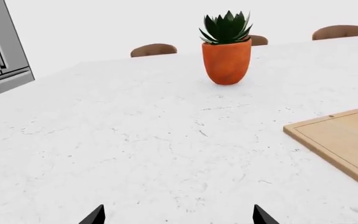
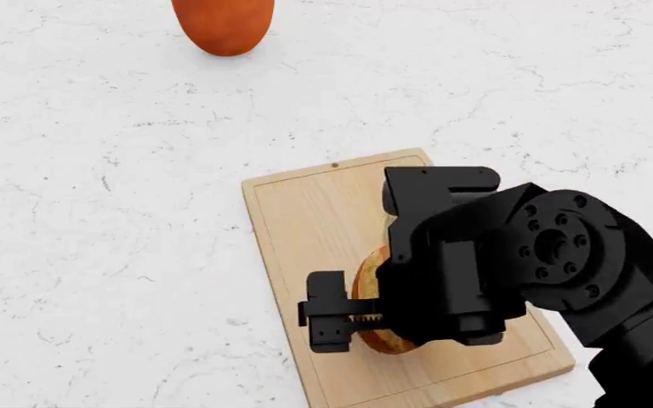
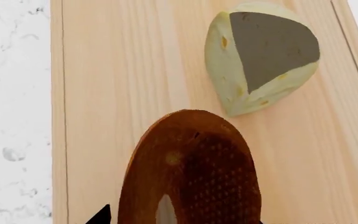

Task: Place the bread and cheese on the cutting board.

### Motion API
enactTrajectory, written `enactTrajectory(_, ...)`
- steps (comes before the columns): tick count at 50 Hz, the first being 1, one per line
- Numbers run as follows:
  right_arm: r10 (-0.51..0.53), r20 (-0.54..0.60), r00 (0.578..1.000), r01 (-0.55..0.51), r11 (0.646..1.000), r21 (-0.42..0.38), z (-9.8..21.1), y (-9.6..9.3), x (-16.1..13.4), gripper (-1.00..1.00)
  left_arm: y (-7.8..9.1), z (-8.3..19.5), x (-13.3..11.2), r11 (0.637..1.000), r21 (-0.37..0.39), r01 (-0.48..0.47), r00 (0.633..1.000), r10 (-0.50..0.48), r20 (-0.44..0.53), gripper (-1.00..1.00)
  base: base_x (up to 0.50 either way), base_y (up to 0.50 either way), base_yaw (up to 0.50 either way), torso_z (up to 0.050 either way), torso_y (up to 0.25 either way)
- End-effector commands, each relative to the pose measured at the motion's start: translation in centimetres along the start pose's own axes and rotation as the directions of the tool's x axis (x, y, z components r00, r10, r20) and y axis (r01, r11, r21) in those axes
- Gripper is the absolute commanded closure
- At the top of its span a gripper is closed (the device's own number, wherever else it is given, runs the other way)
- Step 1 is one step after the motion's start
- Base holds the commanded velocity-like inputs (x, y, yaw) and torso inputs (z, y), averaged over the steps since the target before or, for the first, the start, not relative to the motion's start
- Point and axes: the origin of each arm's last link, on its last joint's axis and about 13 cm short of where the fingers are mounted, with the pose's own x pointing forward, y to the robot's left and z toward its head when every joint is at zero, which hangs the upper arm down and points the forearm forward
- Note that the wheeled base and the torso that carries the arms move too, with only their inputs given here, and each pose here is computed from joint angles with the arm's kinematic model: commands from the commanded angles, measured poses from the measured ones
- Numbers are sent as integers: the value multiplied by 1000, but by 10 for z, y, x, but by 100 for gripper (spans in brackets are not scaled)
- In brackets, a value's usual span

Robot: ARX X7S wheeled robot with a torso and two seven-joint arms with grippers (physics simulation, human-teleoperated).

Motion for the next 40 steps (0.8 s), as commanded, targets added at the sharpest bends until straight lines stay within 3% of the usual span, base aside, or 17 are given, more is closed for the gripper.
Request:
enactTrajectory(1,-30,-16,999,30,1000,-6,-6,-3,-1,-100,-1,0,0,1000,0,3,1000,-3,-2,-100,0,0,0,0,0)
enactTrajectory(40,-50,119,992,50,999,4,6,1,-76,-100,-3,2,-2,1000,-6,18,1000,-18,2,-100,0,0,0,0,0)
